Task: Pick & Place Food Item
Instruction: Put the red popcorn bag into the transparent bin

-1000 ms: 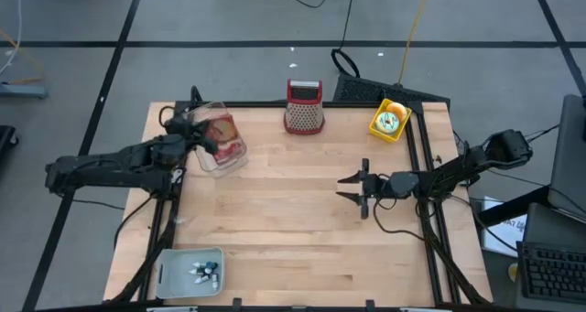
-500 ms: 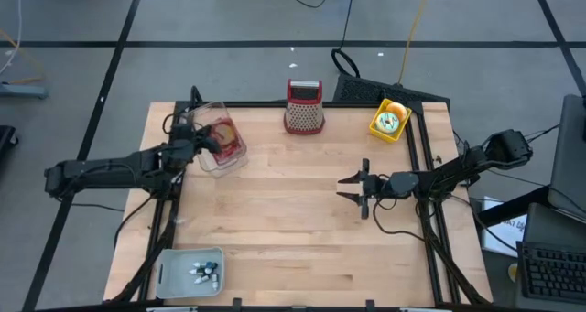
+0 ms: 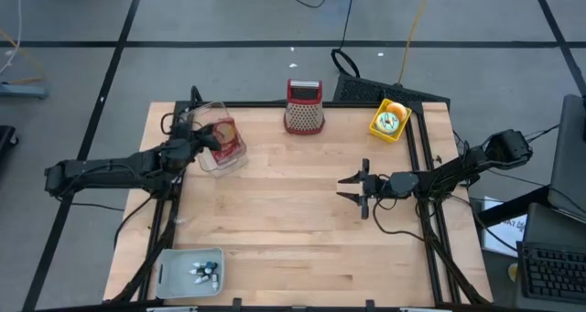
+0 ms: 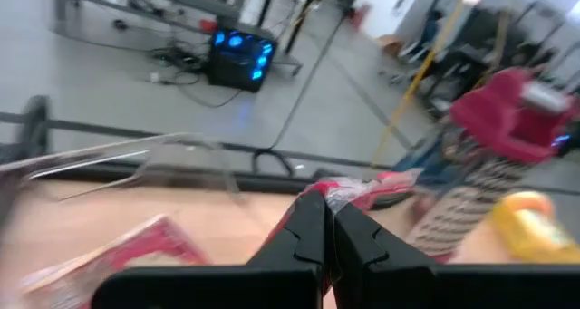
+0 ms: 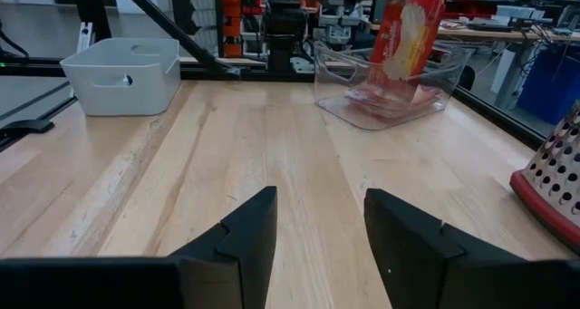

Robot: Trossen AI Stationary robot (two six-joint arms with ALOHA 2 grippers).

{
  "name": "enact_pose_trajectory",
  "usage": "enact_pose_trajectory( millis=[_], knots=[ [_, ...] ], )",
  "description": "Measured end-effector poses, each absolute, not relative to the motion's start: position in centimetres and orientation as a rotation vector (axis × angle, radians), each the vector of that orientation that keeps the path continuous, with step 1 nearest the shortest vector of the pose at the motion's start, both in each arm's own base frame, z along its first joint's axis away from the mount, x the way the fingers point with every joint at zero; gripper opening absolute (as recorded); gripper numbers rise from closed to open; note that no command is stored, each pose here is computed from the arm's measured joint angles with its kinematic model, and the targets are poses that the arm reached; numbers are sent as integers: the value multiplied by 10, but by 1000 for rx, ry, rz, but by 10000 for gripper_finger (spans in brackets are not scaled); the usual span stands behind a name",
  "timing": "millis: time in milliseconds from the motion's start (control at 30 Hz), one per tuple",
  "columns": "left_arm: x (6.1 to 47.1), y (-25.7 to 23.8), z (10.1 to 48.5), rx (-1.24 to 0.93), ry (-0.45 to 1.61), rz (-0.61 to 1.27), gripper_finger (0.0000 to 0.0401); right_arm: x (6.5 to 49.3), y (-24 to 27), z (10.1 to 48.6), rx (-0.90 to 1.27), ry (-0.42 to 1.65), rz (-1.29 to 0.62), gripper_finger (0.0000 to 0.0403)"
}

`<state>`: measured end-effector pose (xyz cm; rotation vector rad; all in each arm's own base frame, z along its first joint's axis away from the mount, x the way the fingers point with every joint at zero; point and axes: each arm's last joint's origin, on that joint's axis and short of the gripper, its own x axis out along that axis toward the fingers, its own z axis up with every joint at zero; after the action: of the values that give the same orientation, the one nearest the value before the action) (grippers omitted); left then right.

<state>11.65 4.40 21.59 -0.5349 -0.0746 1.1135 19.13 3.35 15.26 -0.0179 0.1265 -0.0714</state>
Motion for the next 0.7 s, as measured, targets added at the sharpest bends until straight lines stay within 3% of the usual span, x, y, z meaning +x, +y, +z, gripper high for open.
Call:
enact_pose_trajectory(
  millis=[300,700],
  knots=[
    [121,35,224,-602,-166,1022,0,191,33,153,-16,127,-72,157],
    [121,11,216,-638,-128,957,0,191,33,153,-18,127,-71,157]
  ],
)
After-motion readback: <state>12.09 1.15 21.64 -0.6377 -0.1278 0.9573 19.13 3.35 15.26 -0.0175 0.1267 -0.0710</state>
